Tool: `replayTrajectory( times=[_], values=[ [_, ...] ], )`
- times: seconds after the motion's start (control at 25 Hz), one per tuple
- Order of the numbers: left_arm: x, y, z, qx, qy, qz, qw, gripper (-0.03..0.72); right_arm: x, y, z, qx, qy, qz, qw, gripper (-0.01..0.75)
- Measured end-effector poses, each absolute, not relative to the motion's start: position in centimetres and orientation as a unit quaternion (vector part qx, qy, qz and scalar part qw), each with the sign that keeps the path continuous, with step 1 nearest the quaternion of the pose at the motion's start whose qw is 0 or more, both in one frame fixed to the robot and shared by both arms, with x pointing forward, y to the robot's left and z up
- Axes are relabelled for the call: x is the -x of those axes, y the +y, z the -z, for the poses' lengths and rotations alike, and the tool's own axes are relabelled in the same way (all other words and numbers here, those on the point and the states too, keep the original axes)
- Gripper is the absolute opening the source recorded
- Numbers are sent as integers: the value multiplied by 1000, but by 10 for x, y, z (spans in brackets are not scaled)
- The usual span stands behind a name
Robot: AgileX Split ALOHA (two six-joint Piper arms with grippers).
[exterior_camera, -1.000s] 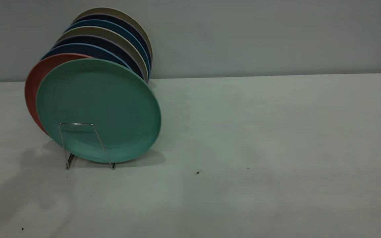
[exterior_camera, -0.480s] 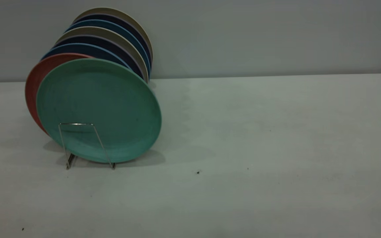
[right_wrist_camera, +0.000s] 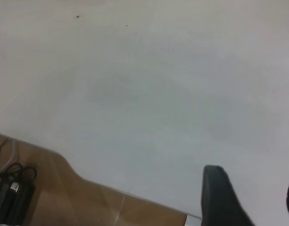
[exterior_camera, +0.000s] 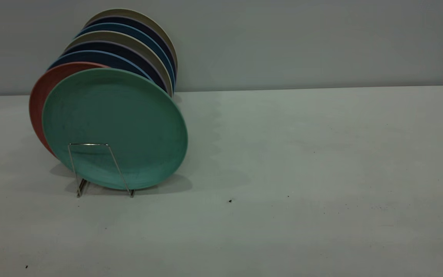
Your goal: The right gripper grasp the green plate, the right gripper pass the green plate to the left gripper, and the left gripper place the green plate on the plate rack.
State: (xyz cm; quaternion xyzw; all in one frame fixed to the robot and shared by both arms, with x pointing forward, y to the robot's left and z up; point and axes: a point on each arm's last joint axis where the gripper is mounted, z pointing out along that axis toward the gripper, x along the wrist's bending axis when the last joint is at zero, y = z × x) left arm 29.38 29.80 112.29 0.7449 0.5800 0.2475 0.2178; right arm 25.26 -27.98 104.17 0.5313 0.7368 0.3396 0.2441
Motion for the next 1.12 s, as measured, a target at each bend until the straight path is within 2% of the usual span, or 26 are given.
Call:
replayTrajectory(
  times=[0.24, 0.48, 0.76, 1.12],
  values=[
    [-260, 297, -1072, -712, 617, -239, 234, 419, -253, -280, -1042, -531, 737, -340, 244, 363],
    [-242, 297, -1045, -694, 627, -249, 253, 419, -253, -280, -1042, -531, 737, -340, 244, 363],
    [-242, 297, -1033, -688, 629, -253, 260, 419, -252, -280, -1042, -531, 736, -341, 245, 363],
    [-242, 297, -1033, -683, 633, -252, 263, 419, -228, -281, -1041, -502, 711, -388, 302, 363]
  ],
)
